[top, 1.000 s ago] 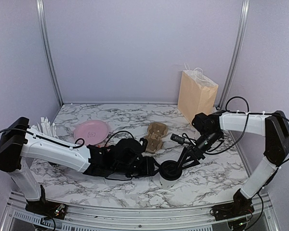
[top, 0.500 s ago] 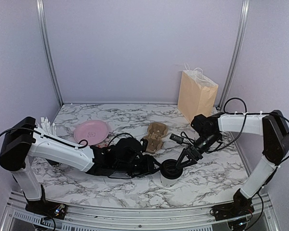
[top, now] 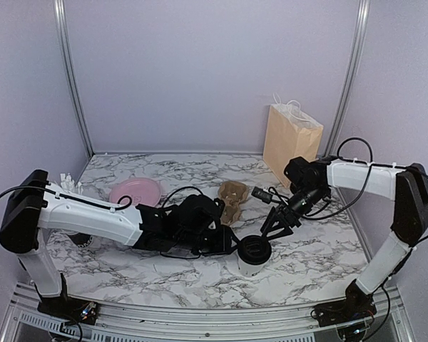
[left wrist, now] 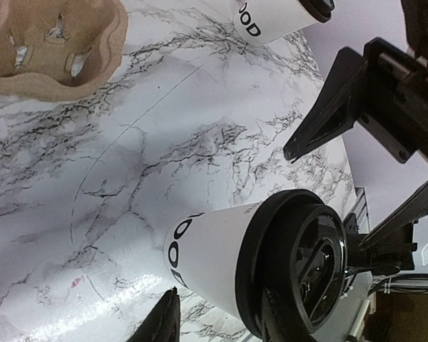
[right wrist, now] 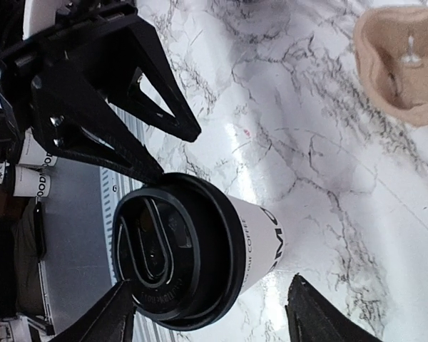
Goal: Pack the takeout coffee
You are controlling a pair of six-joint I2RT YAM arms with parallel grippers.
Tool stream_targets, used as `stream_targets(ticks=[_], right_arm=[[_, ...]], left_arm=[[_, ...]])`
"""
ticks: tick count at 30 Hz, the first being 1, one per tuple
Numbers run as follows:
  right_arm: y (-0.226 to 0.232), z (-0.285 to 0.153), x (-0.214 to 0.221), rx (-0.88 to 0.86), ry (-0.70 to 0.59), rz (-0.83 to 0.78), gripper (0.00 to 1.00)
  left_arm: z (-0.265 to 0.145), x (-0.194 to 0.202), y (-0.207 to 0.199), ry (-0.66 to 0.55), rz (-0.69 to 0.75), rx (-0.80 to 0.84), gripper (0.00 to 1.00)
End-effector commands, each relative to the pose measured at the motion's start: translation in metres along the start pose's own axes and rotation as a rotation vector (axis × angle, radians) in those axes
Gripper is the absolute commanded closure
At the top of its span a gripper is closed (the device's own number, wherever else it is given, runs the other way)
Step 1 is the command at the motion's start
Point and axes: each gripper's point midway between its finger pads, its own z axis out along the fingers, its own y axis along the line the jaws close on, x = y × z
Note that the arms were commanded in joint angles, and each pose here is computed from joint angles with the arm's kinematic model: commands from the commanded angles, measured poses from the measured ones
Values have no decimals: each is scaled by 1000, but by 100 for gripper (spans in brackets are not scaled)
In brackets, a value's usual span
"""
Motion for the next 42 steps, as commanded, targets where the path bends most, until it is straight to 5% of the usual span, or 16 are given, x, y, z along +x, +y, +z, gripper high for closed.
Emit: stream_targets(ticks=[1, 6, 14, 26, 42], right_arm=[[20, -34, -30, 81, -52, -184, 27], [32, -37, -33, 141, -41, -369, 26], [43, -14, -30, 260, 46, -673, 16], [45, 27, -3, 197, 196, -717, 14], [44, 32, -5, 255, 189, -724, 15]], left_arm=[[-25, -23, -19, -59, 109, -19, 57], [-50, -54, -37, -176, 194, -19, 43], [-100, -94, 16, -380, 218, -267, 1], [-94, -91, 20, -319, 184, -225, 1], [-88, -85, 18, -283, 177, -202, 2]])
